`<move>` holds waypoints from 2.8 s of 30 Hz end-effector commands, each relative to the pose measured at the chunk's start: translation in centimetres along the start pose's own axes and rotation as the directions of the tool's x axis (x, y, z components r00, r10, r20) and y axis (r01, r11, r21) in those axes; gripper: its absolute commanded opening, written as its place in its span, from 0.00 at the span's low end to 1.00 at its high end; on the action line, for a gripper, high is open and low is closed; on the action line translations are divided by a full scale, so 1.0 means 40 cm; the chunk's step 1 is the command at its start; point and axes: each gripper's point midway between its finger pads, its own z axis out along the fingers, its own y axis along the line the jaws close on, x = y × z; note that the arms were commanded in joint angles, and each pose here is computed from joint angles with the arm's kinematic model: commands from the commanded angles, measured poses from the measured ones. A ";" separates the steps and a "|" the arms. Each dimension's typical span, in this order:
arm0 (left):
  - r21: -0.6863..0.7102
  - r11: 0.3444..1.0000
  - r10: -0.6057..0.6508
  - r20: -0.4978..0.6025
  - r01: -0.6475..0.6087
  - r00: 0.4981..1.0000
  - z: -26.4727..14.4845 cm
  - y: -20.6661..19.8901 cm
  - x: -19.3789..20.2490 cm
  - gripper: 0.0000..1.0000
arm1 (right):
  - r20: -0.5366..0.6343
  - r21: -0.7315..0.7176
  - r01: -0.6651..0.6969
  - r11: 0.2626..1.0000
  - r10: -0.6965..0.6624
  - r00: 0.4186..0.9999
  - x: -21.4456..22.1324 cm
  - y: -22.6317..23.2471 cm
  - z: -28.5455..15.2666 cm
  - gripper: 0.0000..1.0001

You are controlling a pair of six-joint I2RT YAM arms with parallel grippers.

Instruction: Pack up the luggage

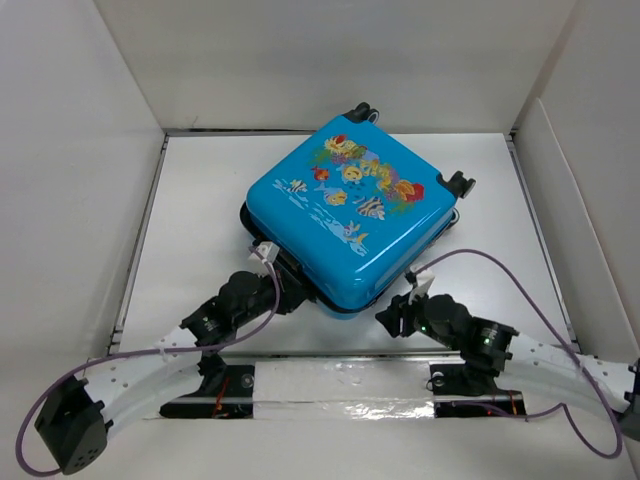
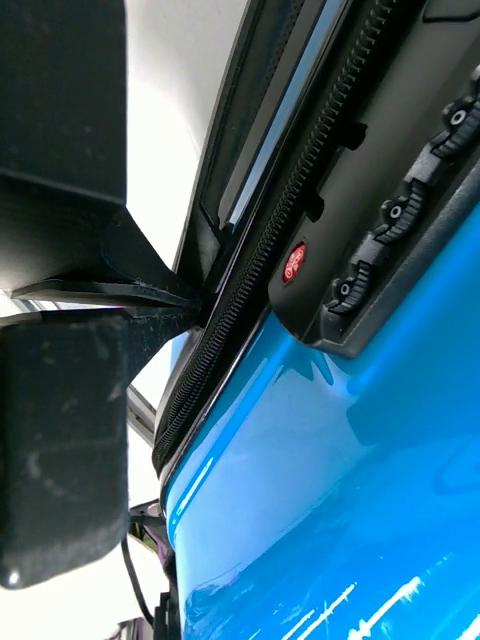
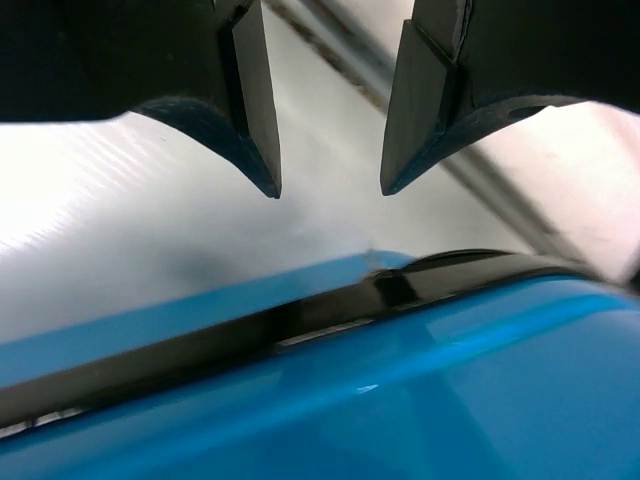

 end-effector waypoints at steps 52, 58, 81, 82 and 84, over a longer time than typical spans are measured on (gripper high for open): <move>-0.050 0.999 0.005 0.314 0.011 0.949 0.077 -0.154 -0.209 0.59 | 0.286 0.046 -0.143 0.989 0.124 0.950 -0.170 0.329 0.137 0.00; -0.160 0.972 -0.050 0.580 0.173 0.813 -0.107 -0.038 -0.410 0.73 | 0.238 -0.004 -0.187 0.982 0.183 0.954 -0.108 0.293 0.094 0.00; -0.200 0.808 -0.416 0.473 0.554 0.777 0.195 0.445 -0.536 0.76 | 0.141 -0.013 -0.028 1.000 0.030 0.990 -0.093 0.373 0.062 0.00; -0.203 0.812 -0.416 0.458 0.547 0.786 0.208 0.437 -0.516 0.75 | 0.155 -0.012 -0.015 1.000 0.016 0.988 -0.112 0.387 0.065 0.00; -0.196 0.826 -0.420 0.409 0.528 0.810 0.239 0.408 -0.459 0.75 | 0.155 0.019 0.010 1.000 -0.013 0.988 -0.115 0.393 0.089 0.00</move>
